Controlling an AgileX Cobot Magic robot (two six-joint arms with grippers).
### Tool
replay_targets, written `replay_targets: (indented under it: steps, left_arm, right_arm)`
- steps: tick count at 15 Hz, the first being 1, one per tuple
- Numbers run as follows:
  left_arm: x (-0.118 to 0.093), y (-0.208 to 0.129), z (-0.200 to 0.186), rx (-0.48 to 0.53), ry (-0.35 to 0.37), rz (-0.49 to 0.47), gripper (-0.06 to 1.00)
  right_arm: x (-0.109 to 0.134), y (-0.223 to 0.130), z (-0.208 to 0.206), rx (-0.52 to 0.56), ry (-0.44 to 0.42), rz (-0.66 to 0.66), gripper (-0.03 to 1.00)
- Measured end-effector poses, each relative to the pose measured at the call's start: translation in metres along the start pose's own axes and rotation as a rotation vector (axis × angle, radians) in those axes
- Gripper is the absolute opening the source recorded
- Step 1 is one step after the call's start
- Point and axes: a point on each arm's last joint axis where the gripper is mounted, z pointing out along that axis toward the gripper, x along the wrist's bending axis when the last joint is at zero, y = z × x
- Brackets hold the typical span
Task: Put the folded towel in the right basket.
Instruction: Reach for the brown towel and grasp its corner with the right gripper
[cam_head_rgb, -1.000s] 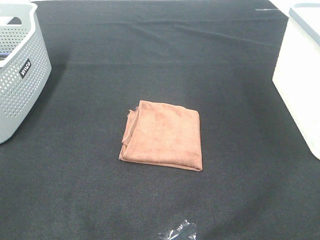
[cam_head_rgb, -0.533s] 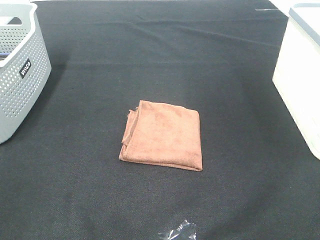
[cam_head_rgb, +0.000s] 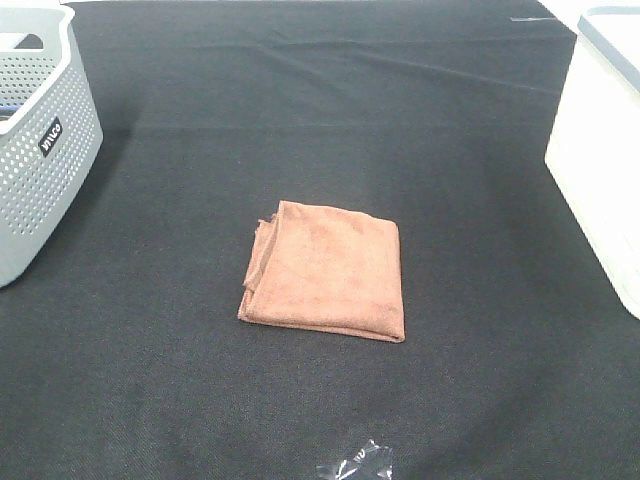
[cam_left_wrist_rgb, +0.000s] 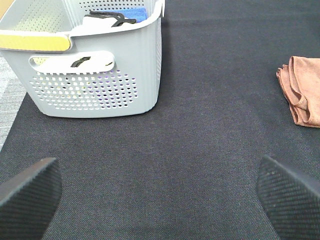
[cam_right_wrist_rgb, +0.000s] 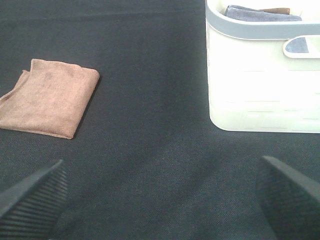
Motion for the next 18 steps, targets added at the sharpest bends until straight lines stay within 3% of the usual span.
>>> replay_targets:
  steps: [18]
  left_arm:
    - [0.0000,0.0000,0.0000,0.000,0.000,0.000,0.99]
  right_arm:
    - [0.0000,0.0000,0.0000,0.000,0.000,-0.001,0.98]
